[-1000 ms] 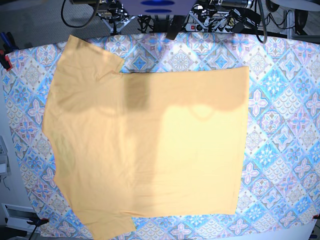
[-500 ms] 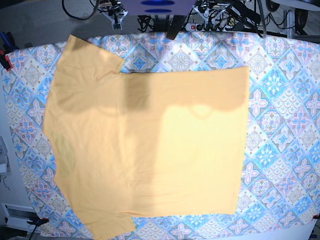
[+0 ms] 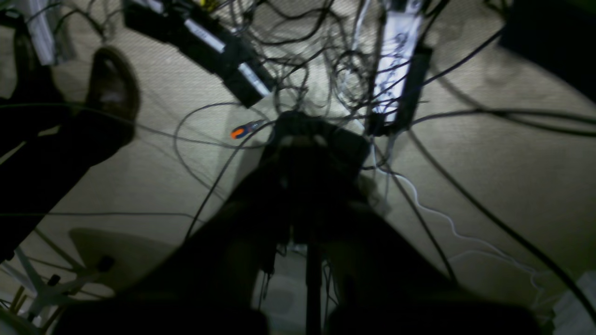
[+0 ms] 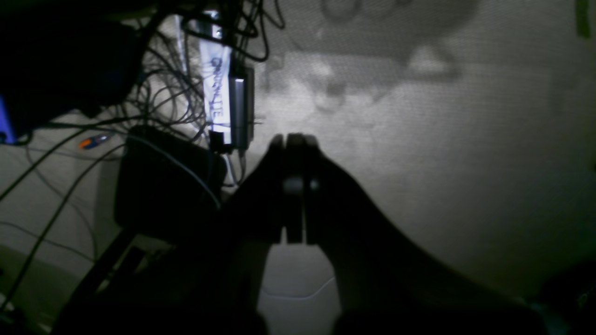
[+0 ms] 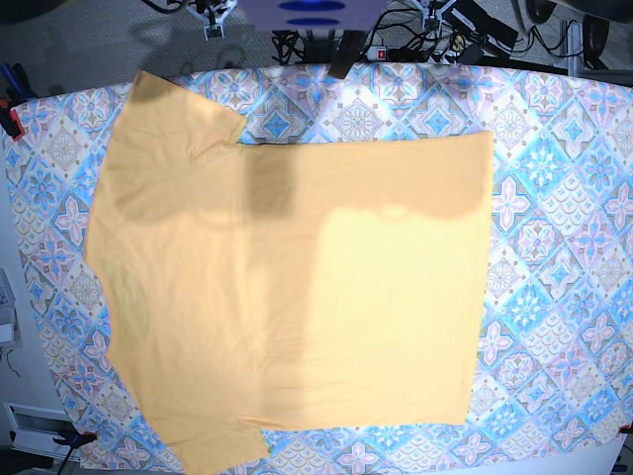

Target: Fold the T-shirt properly

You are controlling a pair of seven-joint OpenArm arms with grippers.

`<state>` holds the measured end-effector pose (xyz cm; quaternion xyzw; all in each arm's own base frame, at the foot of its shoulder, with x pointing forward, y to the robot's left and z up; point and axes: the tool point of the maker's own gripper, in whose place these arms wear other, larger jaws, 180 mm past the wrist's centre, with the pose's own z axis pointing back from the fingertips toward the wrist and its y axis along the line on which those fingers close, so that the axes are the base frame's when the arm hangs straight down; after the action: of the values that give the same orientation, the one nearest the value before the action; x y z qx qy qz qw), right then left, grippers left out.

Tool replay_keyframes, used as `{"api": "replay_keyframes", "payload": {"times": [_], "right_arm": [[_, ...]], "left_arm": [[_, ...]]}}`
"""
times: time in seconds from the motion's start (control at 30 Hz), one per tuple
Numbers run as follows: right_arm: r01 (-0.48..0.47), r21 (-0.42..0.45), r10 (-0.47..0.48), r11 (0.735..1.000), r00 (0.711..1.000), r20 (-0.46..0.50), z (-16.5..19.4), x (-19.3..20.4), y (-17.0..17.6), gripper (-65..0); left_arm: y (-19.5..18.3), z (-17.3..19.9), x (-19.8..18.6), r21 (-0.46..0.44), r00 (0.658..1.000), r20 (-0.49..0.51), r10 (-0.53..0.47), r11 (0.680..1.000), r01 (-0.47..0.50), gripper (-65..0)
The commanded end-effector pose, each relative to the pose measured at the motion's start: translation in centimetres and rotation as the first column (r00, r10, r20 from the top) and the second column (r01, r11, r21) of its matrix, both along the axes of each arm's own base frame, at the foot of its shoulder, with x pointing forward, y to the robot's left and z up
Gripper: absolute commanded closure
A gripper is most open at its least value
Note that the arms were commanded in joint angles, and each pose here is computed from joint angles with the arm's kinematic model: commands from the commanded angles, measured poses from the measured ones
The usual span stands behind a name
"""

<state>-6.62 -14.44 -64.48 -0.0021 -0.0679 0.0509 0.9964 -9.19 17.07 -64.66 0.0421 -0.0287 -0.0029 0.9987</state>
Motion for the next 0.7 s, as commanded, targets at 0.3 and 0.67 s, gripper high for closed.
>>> {"api": "replay_keyframes", "payload": {"times": [0.3,0.67], "right_arm": [[-0.039,-0.033,0.041,0.999,0.997,0.066,2.5,-1.4,-2.8,0.0],[-0.095,-0.071,0.105,0.993,0.983,0.150,6.0,-1.3,-5.6,0.0]], "left_arm": [[1.3,2.7,-1.4,0.020,0.996,0.086,-0.032,0.999,0.031,0.0],[2.5,6.8,-0.5,0.041,0.974,0.207,-0.087,0.996,0.080,0.0]]}}
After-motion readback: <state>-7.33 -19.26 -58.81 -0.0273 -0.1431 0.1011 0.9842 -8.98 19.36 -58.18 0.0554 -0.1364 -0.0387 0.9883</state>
